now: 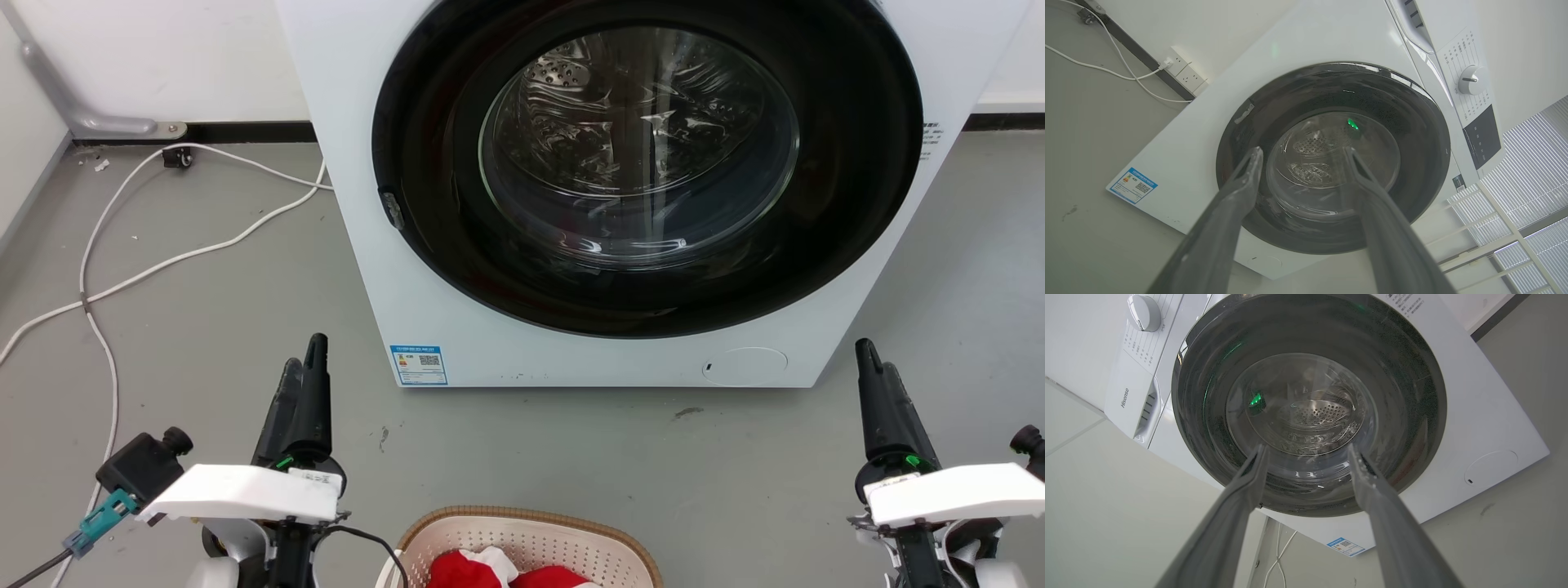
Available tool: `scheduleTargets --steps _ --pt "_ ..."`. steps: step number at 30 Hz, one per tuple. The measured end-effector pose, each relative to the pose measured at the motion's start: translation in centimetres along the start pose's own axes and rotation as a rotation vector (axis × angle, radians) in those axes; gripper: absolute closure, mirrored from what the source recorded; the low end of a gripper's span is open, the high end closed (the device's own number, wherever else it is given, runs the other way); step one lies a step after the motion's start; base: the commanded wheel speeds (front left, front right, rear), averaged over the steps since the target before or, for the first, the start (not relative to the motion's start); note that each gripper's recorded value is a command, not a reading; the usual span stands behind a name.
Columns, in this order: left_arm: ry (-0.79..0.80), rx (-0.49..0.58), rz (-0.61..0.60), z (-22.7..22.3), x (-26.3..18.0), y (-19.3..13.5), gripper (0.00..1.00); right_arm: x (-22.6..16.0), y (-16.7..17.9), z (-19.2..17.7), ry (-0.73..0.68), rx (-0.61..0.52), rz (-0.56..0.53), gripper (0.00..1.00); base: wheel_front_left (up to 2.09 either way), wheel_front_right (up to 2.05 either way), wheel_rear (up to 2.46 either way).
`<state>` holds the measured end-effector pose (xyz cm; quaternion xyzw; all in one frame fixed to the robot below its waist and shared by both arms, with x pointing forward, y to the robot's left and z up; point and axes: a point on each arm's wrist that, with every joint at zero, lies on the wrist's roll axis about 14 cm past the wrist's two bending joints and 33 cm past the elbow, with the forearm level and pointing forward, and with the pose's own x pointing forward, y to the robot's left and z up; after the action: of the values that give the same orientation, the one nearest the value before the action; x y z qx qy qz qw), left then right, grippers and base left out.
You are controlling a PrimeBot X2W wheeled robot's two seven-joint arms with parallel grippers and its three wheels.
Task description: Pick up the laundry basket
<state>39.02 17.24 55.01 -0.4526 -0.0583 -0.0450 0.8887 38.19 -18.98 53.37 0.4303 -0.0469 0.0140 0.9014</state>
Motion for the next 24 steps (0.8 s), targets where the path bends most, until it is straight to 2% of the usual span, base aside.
scheduleTargets --steps 11,24 --pt "0.027 0.213 -0.015 -1.1 -0.1 -0.4 0.00 -0.4 0.3 -0.6 0.014 -0.241 0.023 0.00 0.00 0.00 0.00" --pt "0.061 0.413 -0.033 -2.5 -0.4 -0.3 0.00 -0.7 0.6 -1.1 0.027 -0.450 0.052 0.00 0.00 0.00 0.00"
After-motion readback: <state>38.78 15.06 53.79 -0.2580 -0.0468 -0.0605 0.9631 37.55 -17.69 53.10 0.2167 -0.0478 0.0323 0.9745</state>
